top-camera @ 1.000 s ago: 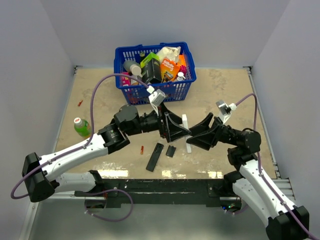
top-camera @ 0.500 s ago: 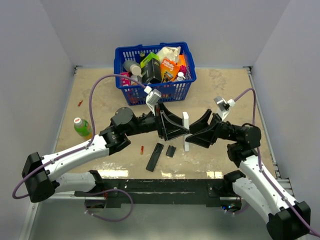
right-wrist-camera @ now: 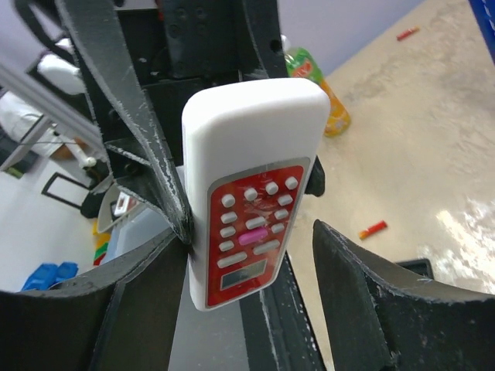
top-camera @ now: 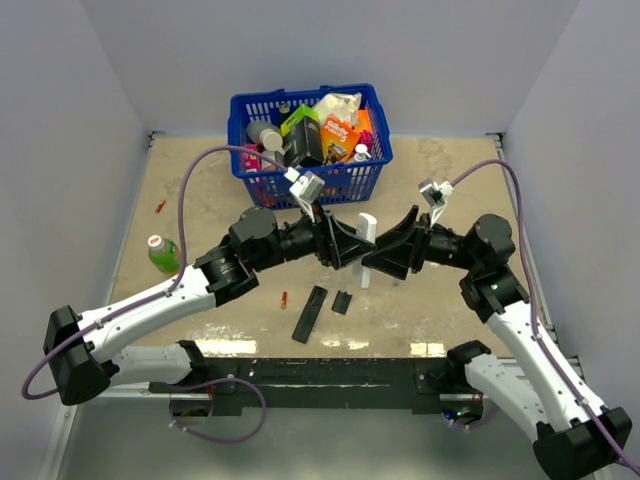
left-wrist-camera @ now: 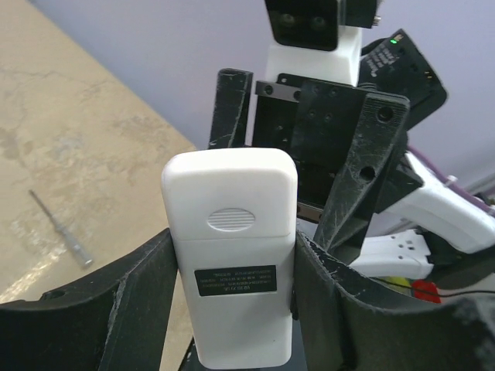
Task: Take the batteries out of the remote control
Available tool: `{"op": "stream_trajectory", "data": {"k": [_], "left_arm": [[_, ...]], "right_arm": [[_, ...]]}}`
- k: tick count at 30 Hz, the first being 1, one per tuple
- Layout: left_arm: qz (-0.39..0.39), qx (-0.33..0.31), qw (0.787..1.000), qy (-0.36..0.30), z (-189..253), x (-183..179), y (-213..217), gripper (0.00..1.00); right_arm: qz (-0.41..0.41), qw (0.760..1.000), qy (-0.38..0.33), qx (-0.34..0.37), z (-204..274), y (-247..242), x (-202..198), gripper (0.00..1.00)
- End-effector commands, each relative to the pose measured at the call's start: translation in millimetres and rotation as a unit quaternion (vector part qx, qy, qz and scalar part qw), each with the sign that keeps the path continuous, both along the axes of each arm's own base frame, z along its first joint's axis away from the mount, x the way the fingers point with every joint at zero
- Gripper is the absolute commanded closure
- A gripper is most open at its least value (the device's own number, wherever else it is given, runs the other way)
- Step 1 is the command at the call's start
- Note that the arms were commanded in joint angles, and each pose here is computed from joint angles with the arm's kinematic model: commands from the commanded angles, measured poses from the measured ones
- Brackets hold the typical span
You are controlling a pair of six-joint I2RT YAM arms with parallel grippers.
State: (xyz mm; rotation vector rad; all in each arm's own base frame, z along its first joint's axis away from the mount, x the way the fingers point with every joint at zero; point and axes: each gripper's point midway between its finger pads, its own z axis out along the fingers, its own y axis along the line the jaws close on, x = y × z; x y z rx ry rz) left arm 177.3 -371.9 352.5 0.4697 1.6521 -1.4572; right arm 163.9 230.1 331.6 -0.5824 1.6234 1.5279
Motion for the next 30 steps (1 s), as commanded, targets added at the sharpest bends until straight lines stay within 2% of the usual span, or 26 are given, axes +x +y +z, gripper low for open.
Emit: {"op": "stream_trajectory", "data": {"k": [1, 11, 21, 26, 30], "left_arm": [[0.039, 0.001, 0.999, -0.01, 12.3, 9.2, 4.5, 1.0], [0.138, 0.064, 0.987, 0.054, -20.7, 42.7, 13.5, 1.0], [0.211, 0.128, 0.963, 0.107, -58.1, 63.1, 25.7, 1.0], [0.226, 0.122, 0.959, 0.119, -62.6, 65.2, 29.9, 1.0], [0.231, 0.114, 0.958, 0.129, -63.4, 65.1, 30.4, 1.0]], "right_arm": [[-0.055, 0.998, 0.009, -0.035, -16.8, -5.5, 21.0, 0.34], [-0.105, 0.992, 0.037, -0.054, -36.5, -4.2, 37.6, 0.37], [-0.14, 0.982, 0.086, -0.091, -65.2, 15.1, 46.4, 0.43], [-0.164, 0.975, 0.108, -0.109, -80.6, 21.7, 52.9, 0.45], [-0.167, 0.972, 0.126, -0.107, -93.3, 27.1, 52.2, 0.51]]}}
